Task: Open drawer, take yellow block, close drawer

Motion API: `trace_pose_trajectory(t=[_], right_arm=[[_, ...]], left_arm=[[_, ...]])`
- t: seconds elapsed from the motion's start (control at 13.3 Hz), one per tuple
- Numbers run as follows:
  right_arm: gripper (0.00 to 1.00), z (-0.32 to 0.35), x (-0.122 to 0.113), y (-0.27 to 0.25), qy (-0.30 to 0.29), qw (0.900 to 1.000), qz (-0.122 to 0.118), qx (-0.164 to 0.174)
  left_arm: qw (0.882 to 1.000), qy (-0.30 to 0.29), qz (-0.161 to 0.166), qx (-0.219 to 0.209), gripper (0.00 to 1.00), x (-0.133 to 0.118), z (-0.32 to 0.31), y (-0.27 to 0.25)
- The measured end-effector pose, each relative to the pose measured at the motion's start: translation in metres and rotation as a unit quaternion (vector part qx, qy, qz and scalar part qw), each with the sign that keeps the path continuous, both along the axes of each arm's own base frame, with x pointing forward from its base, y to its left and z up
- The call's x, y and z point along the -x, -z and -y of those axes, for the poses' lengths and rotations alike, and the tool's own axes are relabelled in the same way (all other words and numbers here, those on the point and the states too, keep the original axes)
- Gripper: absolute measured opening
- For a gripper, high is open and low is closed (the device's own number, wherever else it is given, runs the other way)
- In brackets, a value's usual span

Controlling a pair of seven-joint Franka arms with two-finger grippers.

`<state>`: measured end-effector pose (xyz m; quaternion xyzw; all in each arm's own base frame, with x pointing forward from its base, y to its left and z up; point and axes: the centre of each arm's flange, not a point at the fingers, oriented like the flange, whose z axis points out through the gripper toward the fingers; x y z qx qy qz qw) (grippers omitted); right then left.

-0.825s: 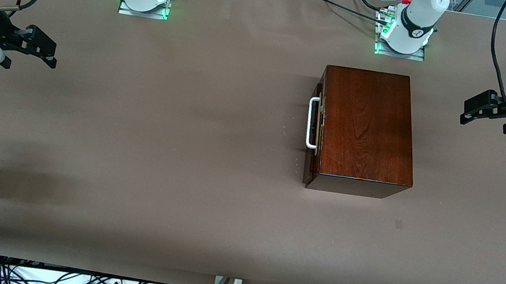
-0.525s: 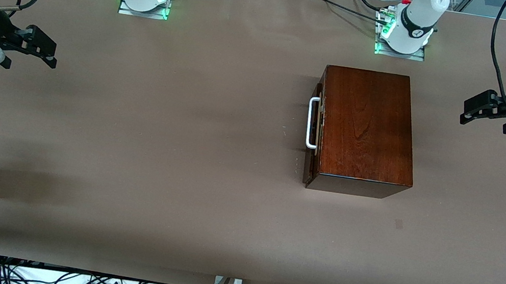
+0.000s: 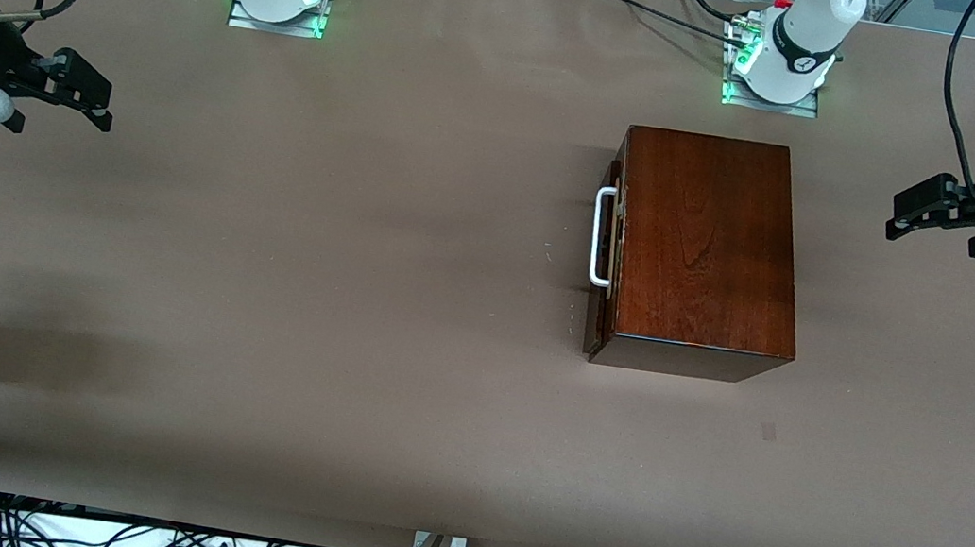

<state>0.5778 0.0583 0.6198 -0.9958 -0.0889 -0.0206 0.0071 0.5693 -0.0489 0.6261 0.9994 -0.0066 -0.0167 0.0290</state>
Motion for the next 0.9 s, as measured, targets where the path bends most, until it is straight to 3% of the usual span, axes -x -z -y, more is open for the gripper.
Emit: trace_pose_trajectory(t=[0.45, 0.9], right_arm=[[1.00, -0.001, 0.000, 0.000, -0.001, 1.000, 0.000, 0.000], [1.00, 0.000, 0.000, 0.000, 0.000, 1.000, 0.000, 0.000]], left_arm=[[1.000, -0.015, -0.005, 0.010, 1.00, 0.015, 0.085, -0.004], [0.999, -0.021, -0.002, -0.046, 1.00, 0.073, 0.250, 0.015]])
